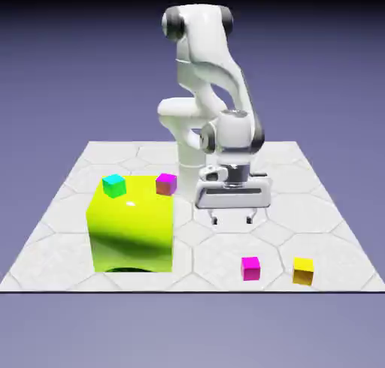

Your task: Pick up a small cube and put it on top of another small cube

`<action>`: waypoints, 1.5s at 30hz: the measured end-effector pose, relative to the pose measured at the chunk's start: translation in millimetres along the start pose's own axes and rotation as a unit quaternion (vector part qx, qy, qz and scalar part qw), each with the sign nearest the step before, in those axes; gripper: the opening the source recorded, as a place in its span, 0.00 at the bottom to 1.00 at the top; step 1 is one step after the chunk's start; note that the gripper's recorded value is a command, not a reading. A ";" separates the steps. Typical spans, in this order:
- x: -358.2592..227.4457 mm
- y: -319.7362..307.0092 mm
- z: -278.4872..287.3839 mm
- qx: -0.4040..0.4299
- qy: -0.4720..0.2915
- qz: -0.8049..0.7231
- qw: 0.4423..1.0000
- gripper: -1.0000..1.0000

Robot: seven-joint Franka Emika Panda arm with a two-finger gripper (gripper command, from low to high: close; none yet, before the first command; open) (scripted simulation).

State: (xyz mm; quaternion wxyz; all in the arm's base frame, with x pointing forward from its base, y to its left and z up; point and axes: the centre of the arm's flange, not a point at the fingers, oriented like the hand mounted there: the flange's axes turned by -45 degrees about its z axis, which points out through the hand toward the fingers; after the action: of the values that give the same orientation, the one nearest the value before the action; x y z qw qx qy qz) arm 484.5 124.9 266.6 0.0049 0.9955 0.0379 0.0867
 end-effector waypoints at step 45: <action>-97.3 196.0 -205.1 -0.028 -0.089 0.443 0.892 0.00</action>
State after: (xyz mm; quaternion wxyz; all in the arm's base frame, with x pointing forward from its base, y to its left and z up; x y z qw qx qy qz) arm 368.1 -77.3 455.0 -0.0031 0.9120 -0.4100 -0.0083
